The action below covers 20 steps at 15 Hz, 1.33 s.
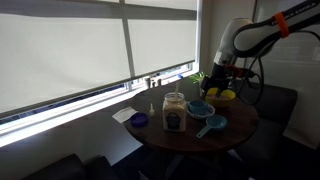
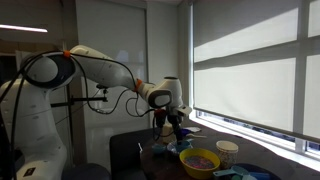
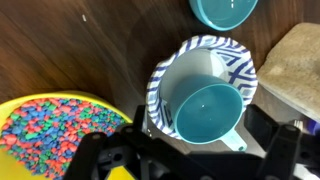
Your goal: Move the measuring spoon from the white bowl to the yellow bowl
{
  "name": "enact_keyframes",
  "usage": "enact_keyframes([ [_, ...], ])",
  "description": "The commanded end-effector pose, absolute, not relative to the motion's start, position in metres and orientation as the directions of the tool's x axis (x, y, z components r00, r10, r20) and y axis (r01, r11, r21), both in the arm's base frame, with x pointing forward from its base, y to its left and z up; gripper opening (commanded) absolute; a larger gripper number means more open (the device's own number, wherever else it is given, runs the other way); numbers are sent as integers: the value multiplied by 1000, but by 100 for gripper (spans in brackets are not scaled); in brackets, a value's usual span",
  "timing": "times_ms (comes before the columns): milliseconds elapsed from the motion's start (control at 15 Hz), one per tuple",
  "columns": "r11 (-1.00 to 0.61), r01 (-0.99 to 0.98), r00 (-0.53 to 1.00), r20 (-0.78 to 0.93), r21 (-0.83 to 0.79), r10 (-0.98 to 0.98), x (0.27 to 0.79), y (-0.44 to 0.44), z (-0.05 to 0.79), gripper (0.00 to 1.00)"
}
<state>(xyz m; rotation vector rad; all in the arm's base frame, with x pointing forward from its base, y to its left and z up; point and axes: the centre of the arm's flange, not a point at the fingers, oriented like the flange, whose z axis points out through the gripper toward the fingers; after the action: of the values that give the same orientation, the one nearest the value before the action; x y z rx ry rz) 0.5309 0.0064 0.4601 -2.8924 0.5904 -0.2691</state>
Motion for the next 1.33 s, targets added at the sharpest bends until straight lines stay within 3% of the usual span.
enact_keyframes([
  [0,-823,-479,842,105,-306,-529,557,4,438,100],
  [67,-809,-494,832,97,-318,-547,562,4,433,100],
  [267,-783,-534,809,79,-319,-583,572,5,424,66],
  [867,-769,-566,799,34,-297,-601,586,11,416,2],
  [1267,-762,-544,789,93,-351,-607,563,5,443,1],
])
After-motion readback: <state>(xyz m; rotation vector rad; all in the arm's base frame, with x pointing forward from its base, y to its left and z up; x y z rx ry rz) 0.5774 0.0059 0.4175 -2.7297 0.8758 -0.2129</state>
